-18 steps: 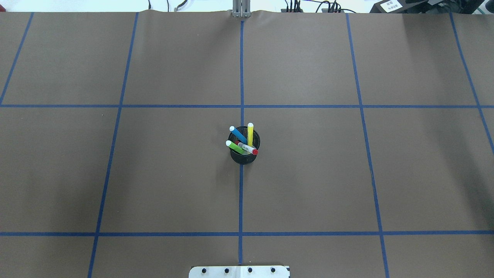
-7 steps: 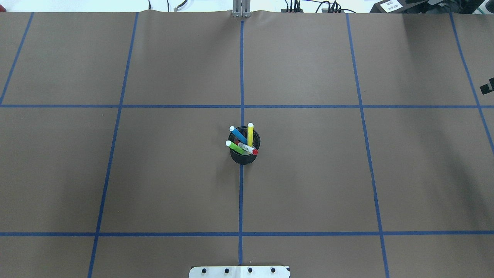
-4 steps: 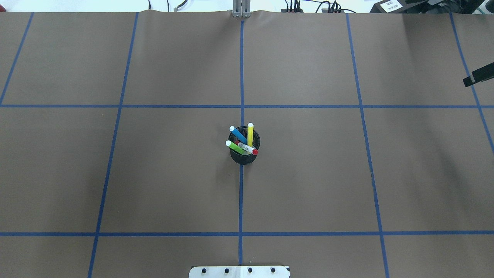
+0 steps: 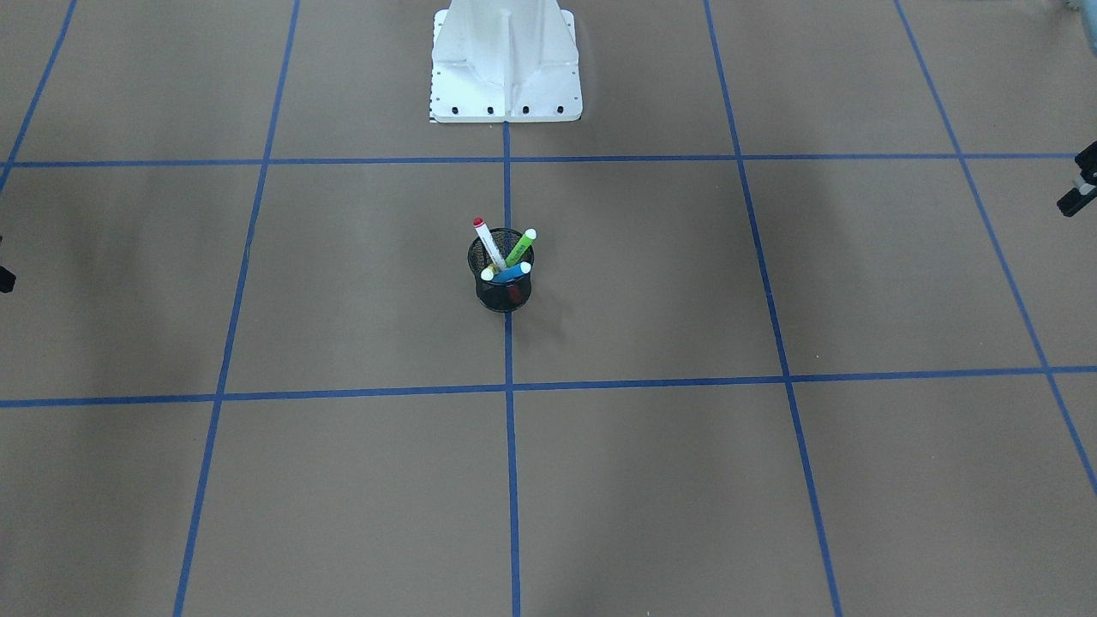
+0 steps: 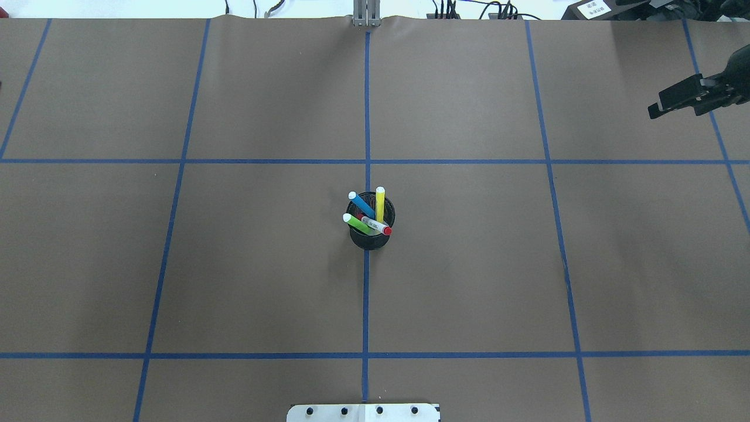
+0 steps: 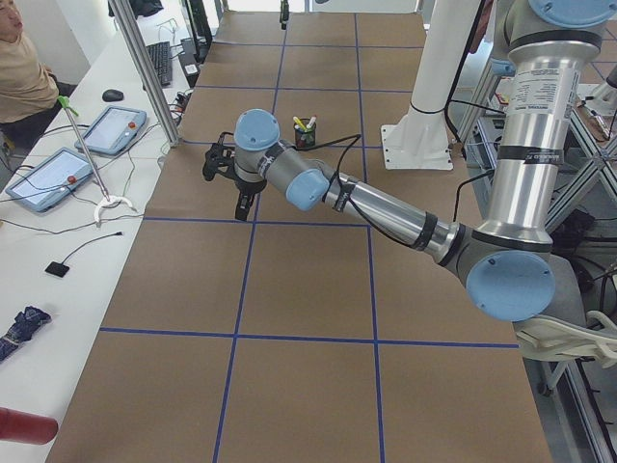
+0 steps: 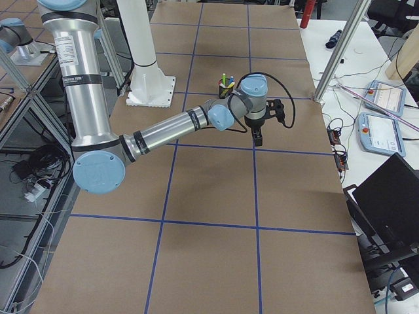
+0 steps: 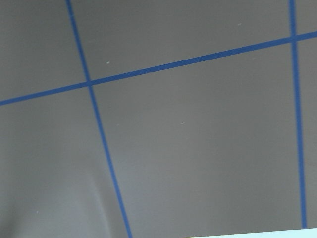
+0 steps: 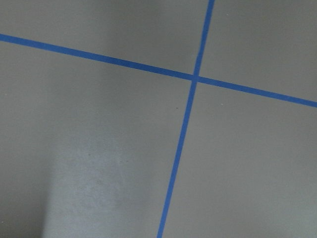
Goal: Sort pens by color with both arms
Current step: 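Move the left gripper toward the black mesh pen cup while the right arm enters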
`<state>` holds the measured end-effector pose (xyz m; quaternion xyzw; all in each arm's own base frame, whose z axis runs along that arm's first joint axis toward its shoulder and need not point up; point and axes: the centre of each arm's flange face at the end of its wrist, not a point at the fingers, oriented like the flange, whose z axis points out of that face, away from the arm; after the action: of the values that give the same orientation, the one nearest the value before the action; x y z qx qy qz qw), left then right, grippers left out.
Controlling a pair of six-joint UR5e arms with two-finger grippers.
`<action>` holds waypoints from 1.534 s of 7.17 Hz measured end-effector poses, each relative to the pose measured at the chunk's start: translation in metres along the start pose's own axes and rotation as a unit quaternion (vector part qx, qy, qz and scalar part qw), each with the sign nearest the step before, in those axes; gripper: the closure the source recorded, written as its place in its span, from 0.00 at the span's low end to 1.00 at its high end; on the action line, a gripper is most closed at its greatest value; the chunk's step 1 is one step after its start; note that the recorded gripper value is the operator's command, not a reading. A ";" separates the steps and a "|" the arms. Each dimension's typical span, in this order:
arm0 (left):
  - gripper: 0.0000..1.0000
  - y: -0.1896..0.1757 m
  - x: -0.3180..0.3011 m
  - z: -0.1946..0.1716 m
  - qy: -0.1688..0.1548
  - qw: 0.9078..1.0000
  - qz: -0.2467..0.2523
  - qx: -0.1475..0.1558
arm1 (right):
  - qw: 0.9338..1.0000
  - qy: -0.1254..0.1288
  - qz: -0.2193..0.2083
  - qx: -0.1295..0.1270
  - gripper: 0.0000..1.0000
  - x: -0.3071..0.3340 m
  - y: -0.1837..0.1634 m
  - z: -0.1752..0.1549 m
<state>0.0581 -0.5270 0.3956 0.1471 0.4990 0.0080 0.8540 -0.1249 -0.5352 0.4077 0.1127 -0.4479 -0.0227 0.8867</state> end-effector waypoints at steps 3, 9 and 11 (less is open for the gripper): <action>0.00 -0.016 0.105 0.061 0.006 0.999 -0.042 -0.009 | 1.000 0.021 0.013 -0.005 0.00 -0.033 0.008 0.021; 0.02 0.002 0.304 0.185 0.029 0.997 -0.057 -0.043 | 0.999 0.043 0.001 -0.010 0.00 -0.047 0.016 0.043; 0.21 0.019 0.357 0.212 0.040 0.997 -0.043 -0.051 | 0.999 0.044 0.001 -0.010 0.00 -0.047 0.016 0.043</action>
<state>0.4208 -0.5026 0.1943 0.0811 0.5379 0.0024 0.8391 -0.1884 -0.5211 0.3989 0.1041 -0.4085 -0.0212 0.9065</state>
